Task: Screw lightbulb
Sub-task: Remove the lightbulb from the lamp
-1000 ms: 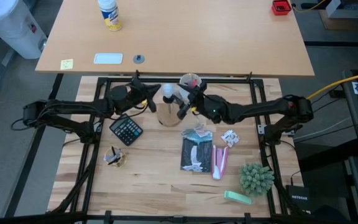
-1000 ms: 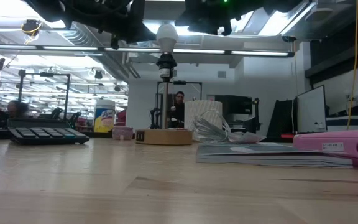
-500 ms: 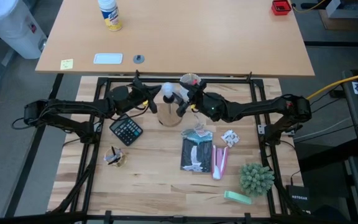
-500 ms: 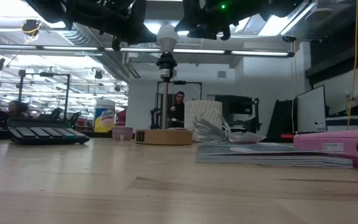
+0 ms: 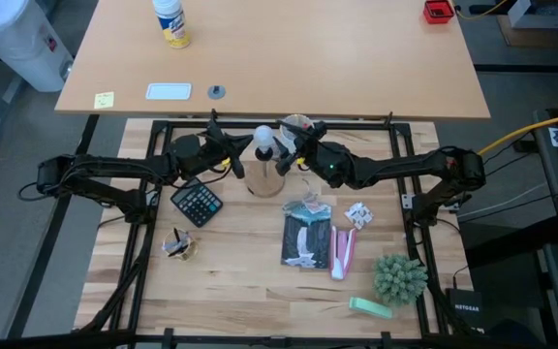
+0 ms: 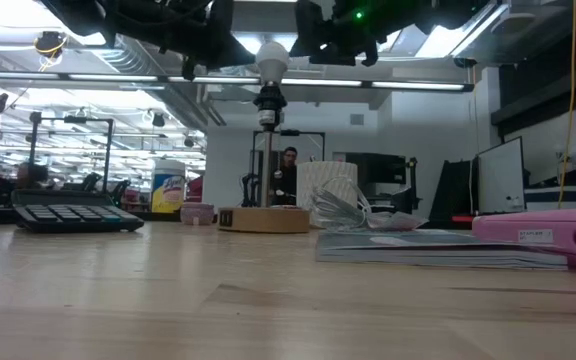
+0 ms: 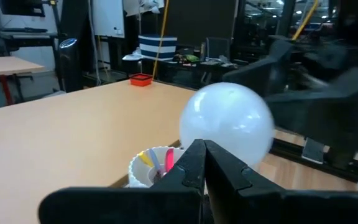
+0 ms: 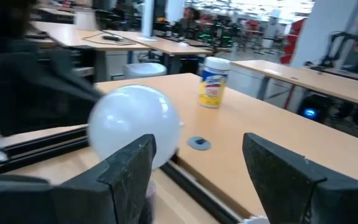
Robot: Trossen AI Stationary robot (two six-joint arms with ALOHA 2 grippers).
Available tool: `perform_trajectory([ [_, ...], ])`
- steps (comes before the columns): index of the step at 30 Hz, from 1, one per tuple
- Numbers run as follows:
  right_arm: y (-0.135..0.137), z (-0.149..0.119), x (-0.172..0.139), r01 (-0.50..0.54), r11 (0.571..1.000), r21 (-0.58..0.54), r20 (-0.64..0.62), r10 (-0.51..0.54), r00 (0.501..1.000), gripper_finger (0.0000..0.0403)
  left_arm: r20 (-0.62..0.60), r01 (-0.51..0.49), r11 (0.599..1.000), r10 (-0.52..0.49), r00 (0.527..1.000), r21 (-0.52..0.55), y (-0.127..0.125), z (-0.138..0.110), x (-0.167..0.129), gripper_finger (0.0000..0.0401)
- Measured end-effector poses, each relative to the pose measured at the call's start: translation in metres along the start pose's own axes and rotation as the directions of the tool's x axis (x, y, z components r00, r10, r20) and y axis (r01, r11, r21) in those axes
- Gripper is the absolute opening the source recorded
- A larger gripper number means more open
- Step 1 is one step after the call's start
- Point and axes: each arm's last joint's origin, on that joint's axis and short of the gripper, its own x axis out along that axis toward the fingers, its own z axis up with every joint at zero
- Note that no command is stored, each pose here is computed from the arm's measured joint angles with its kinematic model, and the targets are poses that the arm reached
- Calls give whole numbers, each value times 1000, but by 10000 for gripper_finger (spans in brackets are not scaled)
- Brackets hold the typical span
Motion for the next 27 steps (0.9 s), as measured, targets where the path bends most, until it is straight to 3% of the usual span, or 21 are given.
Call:
perform_trajectory([
  [6,-1,-1,1,38,999,-10,-6,-38,999,255,1,50,999,-50,999,2,-4,1,-1,1],
  [17,-2,-1,2,30,1000,-10,-5,-30,1000,255,0,42,999,-42,999,12,-8,0,-2,1],
  [27,-9,1,7,-41,999,7,26,41,999,255,7,59,998,-59,998,9,-12,1,-4,1],
])
